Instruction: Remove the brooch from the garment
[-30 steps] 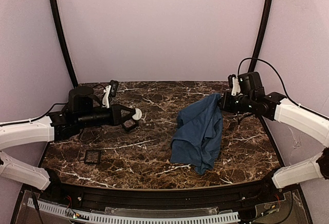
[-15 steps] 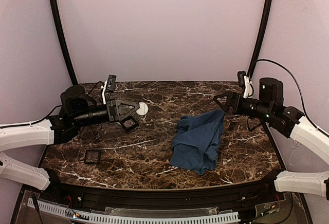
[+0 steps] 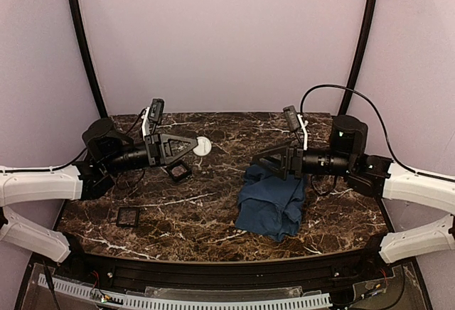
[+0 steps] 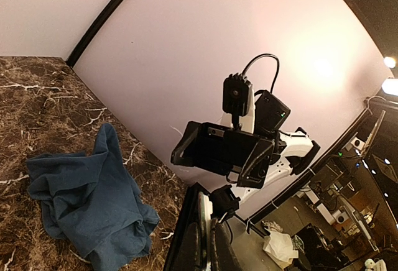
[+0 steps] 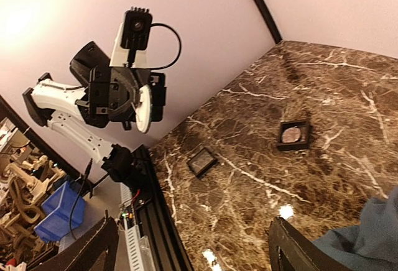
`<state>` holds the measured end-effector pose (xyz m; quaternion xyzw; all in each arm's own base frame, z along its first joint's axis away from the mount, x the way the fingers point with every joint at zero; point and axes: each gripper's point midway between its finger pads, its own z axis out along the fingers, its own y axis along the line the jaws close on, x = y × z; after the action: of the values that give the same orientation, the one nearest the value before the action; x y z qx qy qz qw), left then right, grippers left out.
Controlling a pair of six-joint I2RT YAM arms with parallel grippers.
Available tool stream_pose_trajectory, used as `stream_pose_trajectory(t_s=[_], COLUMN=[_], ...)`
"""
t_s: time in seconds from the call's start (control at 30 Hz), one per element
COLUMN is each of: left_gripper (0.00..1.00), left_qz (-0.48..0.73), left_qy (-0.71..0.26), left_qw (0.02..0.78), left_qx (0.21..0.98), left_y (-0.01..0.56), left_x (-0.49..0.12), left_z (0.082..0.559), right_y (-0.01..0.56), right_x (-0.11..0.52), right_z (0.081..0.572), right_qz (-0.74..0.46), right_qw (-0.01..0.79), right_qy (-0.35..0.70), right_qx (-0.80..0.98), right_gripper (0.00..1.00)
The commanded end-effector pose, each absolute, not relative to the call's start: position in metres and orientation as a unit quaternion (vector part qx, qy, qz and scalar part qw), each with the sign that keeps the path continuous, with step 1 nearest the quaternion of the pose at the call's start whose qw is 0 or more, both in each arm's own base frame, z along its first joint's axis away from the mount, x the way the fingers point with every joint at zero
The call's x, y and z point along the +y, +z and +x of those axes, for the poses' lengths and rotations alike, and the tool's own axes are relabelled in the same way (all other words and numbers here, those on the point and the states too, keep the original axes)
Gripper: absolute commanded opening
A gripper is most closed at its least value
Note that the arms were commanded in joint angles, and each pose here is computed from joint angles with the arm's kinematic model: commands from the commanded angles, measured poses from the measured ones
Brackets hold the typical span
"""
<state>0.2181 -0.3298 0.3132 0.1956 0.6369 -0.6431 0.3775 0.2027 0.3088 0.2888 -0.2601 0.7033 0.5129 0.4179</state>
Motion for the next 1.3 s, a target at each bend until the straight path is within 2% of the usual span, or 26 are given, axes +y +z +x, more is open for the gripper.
stream_pose_trajectory(t_s=[0.0,0.17,0.3,0.67,1.27], left_gripper=[0.01,0.01,0.01,0.01,0.01], left_qz=[0.209,0.215,0.226,0.241,0.251], left_qy=[-0.658,-0.659,-0.663,-0.661,-0.666], left_qw=[0.373,0.367,0.359,0.348,0.342], left_qx=[0.620,0.620,0.617,0.619,0.614], left_y=[0.317,0.314,0.313,0.308,0.309], left_x=[-0.328,-0.328,-0.329,-0.331,-0.332], left_z=[0.211,0.207,0.202,0.197,0.194], right_y=[0.332,0.335,0.334,0.329,0.316], right_x=[0.345,0.373,0.389,0.415,0.436], right_z=[0.179,0.170,0.165,0.156,0.162], right_qz=[-0.311,-0.337,-0.349,-0.373,-0.373], right_qw=[0.424,0.402,0.384,0.342,0.307], right_qy=[0.571,0.592,0.611,0.635,0.646], right_qx=[0.630,0.612,0.598,0.584,0.590], right_gripper=[0.81,0.67,0.60,0.53,0.27])
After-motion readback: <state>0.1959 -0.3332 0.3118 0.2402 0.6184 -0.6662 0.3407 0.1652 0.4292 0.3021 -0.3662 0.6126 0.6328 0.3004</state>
